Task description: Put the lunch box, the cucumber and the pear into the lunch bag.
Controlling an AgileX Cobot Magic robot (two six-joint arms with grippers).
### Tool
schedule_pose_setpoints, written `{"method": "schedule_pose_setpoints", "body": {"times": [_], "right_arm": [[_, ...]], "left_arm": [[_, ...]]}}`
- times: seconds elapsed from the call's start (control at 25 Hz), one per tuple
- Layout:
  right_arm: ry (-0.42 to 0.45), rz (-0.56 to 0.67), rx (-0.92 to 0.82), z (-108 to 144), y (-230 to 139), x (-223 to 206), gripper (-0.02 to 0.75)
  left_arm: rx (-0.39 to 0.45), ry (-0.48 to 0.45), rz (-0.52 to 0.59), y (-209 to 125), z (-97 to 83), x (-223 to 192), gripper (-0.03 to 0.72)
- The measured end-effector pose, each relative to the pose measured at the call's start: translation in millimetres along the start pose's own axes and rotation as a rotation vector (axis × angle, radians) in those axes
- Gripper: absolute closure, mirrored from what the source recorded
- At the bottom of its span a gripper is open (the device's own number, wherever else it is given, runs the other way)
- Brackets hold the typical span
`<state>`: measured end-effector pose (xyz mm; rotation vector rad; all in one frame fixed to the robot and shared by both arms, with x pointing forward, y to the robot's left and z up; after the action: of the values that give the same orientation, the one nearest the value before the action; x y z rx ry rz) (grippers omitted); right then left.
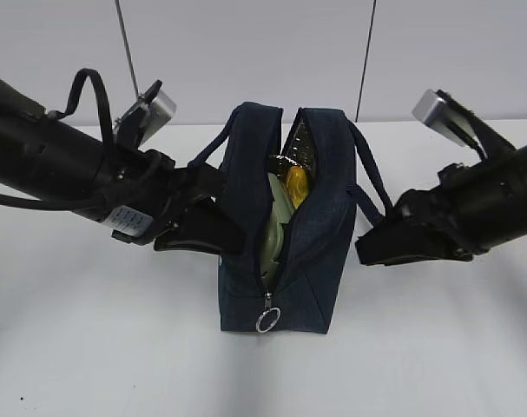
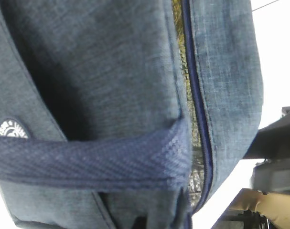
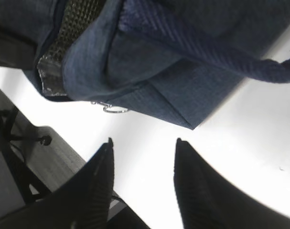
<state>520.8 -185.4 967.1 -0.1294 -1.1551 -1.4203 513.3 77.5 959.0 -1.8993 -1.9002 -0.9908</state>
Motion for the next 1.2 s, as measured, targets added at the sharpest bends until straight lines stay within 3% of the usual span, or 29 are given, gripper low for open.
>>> {"method": "schedule_pose_setpoints", "body": {"times": [0.24, 0.36, 0.68, 1.0, 1.2], "right_arm": [[0.196, -0.008, 0.122, 14, -27, 0, 0.406], [0.239, -0.058, 0.126, 19, -35, -5, 0.406], [0.251, -0.095, 0.164, 21, -38, -6, 0.406], [0.238, -0.168, 0.388, 22, -32, -6, 0.406], [0.236, -0.226, 0.357, 22, -23, -4, 0.406]], "left_arm": [[0.000, 0.000, 0.000, 0, 0.0, 0, 0.697], [-0.001, 0.000, 0.000, 0, 0.0, 0, 0.697], [-0.001, 0.003, -0.004, 1, 0.4, 0, 0.697], [-0.006, 0.006, -0.012, 2, 0.9, 0, 0.697], [-0.022, 0.007, -0.013, 2, 0.7, 0, 0.697]]}}
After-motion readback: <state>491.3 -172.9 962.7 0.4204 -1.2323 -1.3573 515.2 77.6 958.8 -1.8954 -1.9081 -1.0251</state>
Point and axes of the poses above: a point on each arm's last joint axis where the gripper is mounted, x pointing back along that axis away from the gripper, z along the wrist's bending axis when the last joint is at zero, y = z × x, the point moved 5 cm from there along -x, pointing out along that axis toward the gripper, and after that the axes turned 8 degrees about x, right-handed, at the moved point
